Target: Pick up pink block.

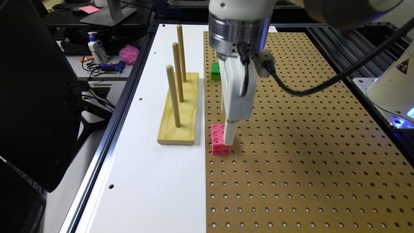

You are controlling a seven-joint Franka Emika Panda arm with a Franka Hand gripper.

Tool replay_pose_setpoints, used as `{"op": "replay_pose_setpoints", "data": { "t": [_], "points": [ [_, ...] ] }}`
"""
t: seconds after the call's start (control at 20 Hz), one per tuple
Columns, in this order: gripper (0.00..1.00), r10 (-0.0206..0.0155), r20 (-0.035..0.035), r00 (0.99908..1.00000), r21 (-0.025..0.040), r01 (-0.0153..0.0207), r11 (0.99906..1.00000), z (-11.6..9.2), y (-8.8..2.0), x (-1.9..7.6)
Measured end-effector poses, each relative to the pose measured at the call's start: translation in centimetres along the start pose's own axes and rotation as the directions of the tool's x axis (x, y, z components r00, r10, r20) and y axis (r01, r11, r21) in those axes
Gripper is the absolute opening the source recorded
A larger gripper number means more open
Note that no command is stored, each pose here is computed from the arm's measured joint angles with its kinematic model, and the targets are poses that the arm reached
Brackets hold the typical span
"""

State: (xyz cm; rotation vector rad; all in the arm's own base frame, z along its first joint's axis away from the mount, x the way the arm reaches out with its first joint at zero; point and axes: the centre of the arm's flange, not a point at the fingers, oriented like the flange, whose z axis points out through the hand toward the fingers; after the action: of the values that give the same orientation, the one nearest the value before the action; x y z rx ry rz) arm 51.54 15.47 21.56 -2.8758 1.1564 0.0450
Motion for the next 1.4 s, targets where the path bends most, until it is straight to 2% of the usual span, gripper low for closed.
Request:
{"op": "replay_pose_setpoints", "data": {
  "t": [0.1,0.2,0.25,0.4,0.55,0.65,0.7,0.75,0.8,0.85,0.9,0.95,1.25,1.4],
  "points": [
    [1.0,0.0018,0.0012,0.999998,0.0081,-0.0018,0.999966,1.8,0.0,0.04],
    [1.0,0.0024,0.0,0.999997,0.0153,-0.0024,0.999881,2.5,-0.1,0.08],
    [1.0,0.002,-0.0005,0.999998,0.0168,-0.002,0.999857,2.5,-0.2,0.1],
    [1.0,-0.0011,-0.0047,0.999989,0.0247,0.0012,0.999693,2.2,-0.6,0.12],
    [1.0,-0.0018,-0.0076,0.99997,0.0303,0.002,0.99954,2.0,-0.8,0.2],
    [1.0,-0.002,-0.0079,0.999966,0.0311,0.0023,0.999513,2.0,-0.8,0.21],
    [1.0,-0.002,-0.0073,0.999971,0.0304,0.0023,0.999536,2.0,-0.8,0.2],
    [1.0,-0.0017,-0.004,0.99999,0.0263,0.0018,0.999653,2.4,-0.8,0.17],
    [1.0,-0.0009,-0.0005,0.999999,0.0237,0.0009,0.999719,3.0,-0.7,0.13],
    [1.0,-0.0001,0.0015,0.999999,0.024,0.0,0.999711,3.7,-0.6,0.11],
    [1.0,0.0001,-0.0027,0.999996,0.0291,0.0,0.999578,3.7,-0.7,0.17],
    [0.0,0.0003,-0.0031,0.999995,0.0303,-0.0002,0.99954,3.8,-0.7,0.18],
    [0.0,0.0003,-0.003,0.999995,0.0303,-0.0002,0.99954,3.8,-0.7,0.18],
    [0.0,0.0016,-0.0027,0.999995,0.0285,-0.0015,0.999591,3.8,-0.7,0.24]
  ]
}}
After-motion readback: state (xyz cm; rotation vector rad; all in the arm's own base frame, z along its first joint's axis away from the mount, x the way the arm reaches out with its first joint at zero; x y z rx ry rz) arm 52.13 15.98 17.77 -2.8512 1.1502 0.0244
